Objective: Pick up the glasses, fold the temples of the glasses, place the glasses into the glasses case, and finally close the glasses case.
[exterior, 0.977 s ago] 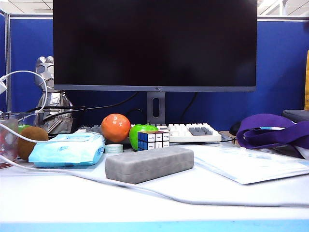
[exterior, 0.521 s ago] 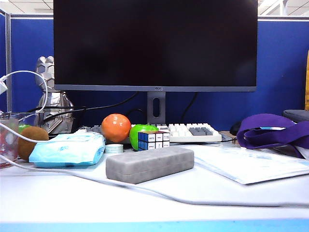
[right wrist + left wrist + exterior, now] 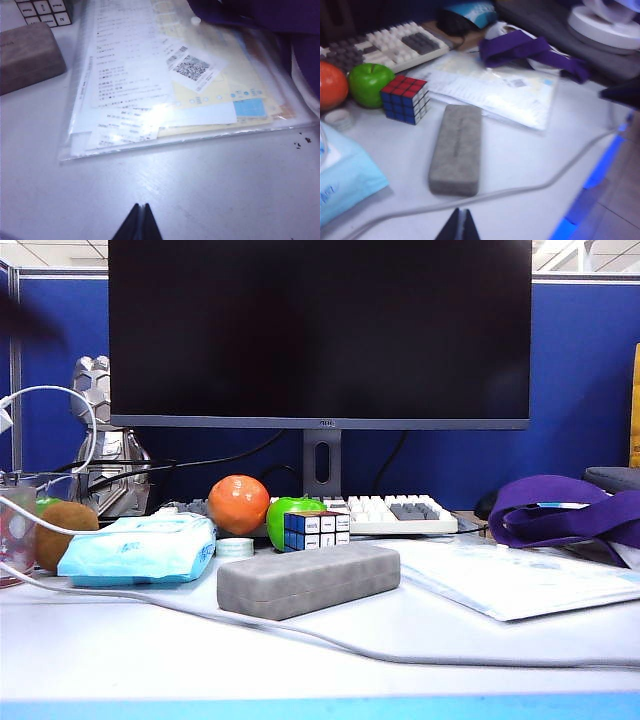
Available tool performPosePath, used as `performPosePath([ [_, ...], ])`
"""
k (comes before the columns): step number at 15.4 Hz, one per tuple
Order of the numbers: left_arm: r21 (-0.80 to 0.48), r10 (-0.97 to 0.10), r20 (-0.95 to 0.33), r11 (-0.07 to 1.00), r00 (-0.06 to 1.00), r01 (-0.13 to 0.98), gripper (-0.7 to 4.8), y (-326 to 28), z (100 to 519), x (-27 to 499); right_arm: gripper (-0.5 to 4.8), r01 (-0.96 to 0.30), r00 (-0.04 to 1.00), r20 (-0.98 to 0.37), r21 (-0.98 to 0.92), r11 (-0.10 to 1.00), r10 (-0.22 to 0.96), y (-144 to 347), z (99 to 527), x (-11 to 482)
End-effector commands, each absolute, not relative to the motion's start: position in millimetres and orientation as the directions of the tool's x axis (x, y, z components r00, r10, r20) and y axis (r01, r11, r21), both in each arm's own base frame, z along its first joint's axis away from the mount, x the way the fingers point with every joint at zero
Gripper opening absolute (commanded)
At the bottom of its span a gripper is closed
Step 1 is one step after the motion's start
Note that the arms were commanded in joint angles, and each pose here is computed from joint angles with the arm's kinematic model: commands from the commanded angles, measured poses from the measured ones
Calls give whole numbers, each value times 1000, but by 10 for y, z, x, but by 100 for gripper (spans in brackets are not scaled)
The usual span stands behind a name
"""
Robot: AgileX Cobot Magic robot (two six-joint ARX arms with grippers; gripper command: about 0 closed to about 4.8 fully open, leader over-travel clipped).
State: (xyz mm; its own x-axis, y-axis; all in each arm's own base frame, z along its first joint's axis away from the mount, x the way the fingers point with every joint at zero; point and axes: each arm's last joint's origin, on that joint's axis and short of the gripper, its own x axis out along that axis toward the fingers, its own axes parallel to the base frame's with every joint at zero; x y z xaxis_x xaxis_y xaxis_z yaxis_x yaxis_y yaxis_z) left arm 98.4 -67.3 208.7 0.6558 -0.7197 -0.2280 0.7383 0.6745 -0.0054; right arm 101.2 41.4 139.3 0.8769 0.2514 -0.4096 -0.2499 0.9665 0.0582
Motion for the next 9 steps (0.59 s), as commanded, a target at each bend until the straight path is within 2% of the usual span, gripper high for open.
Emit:
performPosePath([
  [1, -17, -685, -181, 719, 706, 694, -5, -688, 1823, 1038, -1, -248, 881, -401, 63, 967, 252, 417, 1408, 1016],
  [3, 9, -590, -148, 802, 794, 597, -5, -631, 1657, 1017, -1, -249, 880, -403, 63, 967, 252, 416, 1406, 1015],
  [5, 16, -575, -120, 814, 810, 580, -5, -593, 1568, 966, -1, -245, 881, -402, 61, 968, 248, 415, 1408, 1015],
  [9, 18, -457, -98, 887, 884, 461, -5, -444, 1584, 980, -1, -247, 880, -403, 61, 967, 250, 416, 1407, 1015],
])
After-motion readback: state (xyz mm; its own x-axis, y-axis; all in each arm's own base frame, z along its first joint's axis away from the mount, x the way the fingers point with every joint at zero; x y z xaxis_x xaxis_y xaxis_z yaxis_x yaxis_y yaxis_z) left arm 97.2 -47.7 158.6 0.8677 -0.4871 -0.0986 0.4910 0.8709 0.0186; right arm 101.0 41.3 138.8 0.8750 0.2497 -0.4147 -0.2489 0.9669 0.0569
